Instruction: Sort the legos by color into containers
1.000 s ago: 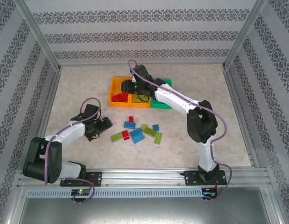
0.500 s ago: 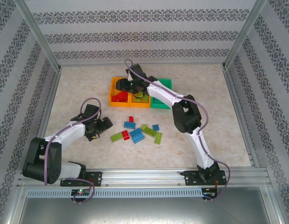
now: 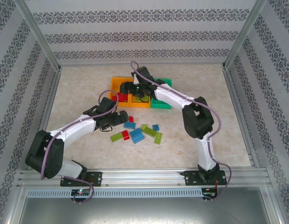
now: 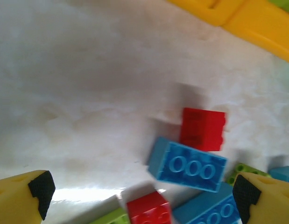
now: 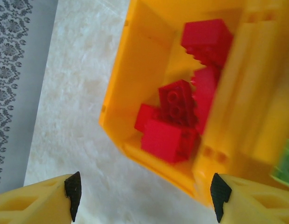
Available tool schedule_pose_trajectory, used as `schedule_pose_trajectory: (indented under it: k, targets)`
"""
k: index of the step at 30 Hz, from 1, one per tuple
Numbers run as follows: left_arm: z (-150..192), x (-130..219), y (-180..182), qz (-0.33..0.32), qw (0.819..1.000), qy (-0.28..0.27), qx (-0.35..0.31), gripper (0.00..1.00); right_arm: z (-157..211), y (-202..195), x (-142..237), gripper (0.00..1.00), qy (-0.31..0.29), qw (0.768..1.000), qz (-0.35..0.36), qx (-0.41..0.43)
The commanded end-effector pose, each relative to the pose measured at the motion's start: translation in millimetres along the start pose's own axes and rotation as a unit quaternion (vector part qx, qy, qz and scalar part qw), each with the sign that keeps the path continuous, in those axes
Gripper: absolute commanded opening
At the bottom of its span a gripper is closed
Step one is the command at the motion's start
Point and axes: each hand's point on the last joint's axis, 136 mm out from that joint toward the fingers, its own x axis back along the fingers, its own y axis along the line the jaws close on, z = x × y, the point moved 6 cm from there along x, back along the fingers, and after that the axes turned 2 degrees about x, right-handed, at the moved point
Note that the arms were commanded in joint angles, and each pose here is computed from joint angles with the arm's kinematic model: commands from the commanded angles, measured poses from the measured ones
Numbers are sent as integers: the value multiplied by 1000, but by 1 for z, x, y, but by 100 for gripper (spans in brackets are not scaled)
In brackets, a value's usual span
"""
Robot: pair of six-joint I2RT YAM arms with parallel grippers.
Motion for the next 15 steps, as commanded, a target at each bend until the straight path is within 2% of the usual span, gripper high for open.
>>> schedule_pose_trajectory:
  k: [1, 8, 15]
  targets:
    - [-5, -9, -23, 11, 999, 3, -39, 100, -14, -13, 47, 76, -60, 998, 28, 17]
    - [-1, -44, -51, -19, 995, 59, -81, 89, 22, -81, 98, 76, -65, 988, 143, -8]
    - [-1, -62, -56, -60, 991, 81, -86, 67, 61, -130, 127, 77, -50, 977, 206, -33]
